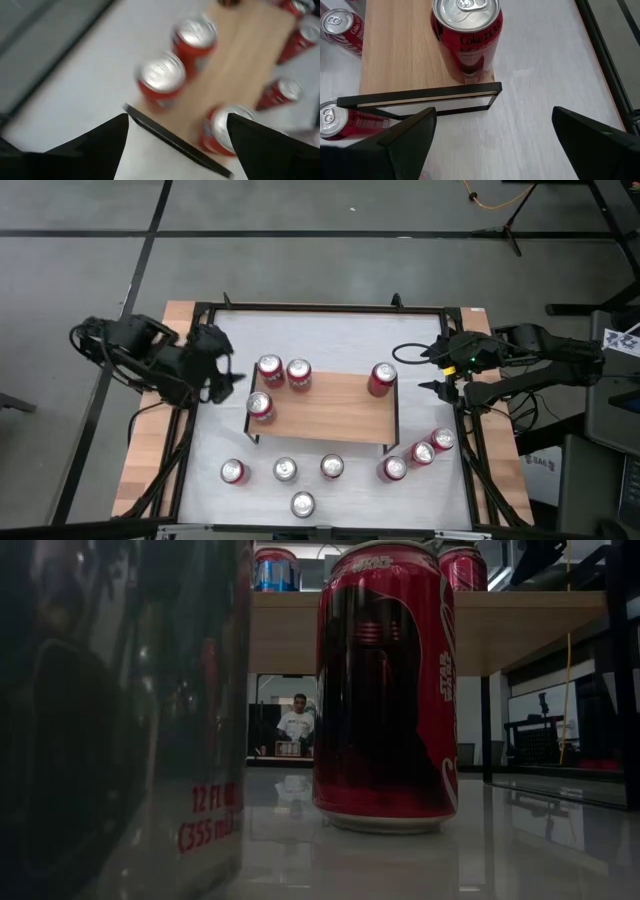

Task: Place canned beverage on shelf
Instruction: Put the red white soda can on the shelf

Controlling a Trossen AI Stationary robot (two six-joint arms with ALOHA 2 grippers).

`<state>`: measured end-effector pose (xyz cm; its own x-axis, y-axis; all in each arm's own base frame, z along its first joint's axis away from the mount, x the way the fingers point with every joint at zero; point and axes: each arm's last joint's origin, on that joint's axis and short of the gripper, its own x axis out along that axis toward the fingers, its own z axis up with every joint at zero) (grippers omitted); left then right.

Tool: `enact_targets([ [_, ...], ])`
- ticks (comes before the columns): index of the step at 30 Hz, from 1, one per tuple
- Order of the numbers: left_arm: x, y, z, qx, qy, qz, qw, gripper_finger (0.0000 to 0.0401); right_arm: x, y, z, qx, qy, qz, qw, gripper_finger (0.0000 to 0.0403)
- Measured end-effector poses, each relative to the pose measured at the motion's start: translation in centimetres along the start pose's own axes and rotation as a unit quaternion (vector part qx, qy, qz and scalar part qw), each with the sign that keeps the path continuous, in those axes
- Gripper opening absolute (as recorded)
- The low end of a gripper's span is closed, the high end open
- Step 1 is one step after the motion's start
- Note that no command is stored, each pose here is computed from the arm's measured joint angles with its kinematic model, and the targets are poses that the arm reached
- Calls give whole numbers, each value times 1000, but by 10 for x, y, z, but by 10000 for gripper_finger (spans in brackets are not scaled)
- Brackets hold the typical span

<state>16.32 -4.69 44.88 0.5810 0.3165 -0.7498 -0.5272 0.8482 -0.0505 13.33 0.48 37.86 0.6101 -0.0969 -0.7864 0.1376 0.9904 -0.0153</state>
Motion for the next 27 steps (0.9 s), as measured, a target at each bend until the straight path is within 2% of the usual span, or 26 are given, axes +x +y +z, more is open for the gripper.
enact_targets([
  [4, -14, 17, 0, 13, -59, 29, 998, 328, 0, 0, 0, 0, -1, 0, 1000, 388],
  [9, -21, 31, -4, 6, -84, 41, 996, 328, 0, 2, 2, 1, -8, 24, 1000, 388],
  [17, 8, 46, -36, -1, -90, 80, 993, 328, -2, 14, 10, -2, -47, 100, 994, 388],
  [27, 36, 68, -80, -44, -121, 44, 991, 328, -12, 49, 0, 8, -61, 105, 993, 388],
])
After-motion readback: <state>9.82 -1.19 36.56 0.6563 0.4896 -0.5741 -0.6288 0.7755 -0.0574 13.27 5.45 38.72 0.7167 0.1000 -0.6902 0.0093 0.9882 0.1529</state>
